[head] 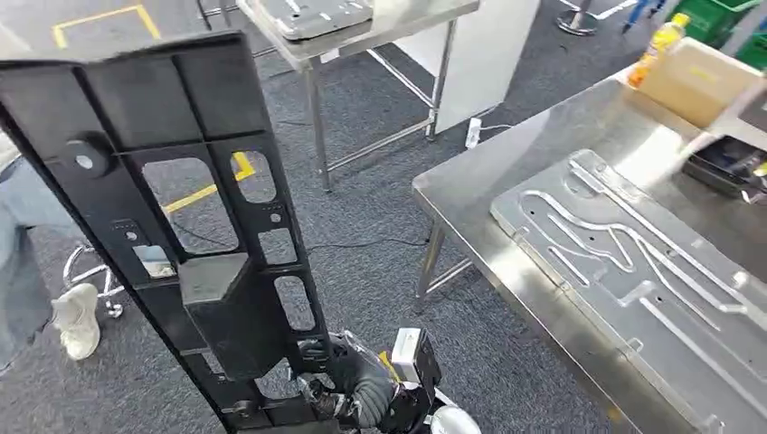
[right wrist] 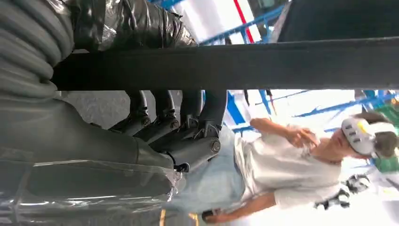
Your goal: Take the parts from the cabinet and place them on the table.
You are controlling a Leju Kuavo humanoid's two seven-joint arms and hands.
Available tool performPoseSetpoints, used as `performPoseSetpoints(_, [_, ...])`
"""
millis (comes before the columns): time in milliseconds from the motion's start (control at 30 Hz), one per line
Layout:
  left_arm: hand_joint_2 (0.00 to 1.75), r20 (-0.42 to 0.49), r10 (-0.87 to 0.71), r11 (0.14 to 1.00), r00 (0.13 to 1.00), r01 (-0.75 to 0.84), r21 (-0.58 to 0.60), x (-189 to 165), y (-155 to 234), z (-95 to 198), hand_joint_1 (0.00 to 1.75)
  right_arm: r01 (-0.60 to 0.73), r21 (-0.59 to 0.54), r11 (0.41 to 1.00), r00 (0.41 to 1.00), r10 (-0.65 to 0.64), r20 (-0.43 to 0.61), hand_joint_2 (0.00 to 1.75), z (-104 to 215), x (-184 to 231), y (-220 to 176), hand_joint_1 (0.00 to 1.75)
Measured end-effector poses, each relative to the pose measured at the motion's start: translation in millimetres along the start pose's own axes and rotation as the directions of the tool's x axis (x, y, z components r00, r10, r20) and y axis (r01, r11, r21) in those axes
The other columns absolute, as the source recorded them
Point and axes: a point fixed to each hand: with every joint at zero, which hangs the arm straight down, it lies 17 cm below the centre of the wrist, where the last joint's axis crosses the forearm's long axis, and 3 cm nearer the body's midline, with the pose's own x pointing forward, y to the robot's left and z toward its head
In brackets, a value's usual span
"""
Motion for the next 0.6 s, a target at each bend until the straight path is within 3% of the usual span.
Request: performPoseSetpoints(600, [1.75,-0.001,-0.025,1.000,1.000,0.025,0.002,-0.1,1.4,-0.3,0.00,-0.003,-0.009,1.000,1.000,0.003,0.006,1.75,7.1,3.6,1.5,1.75])
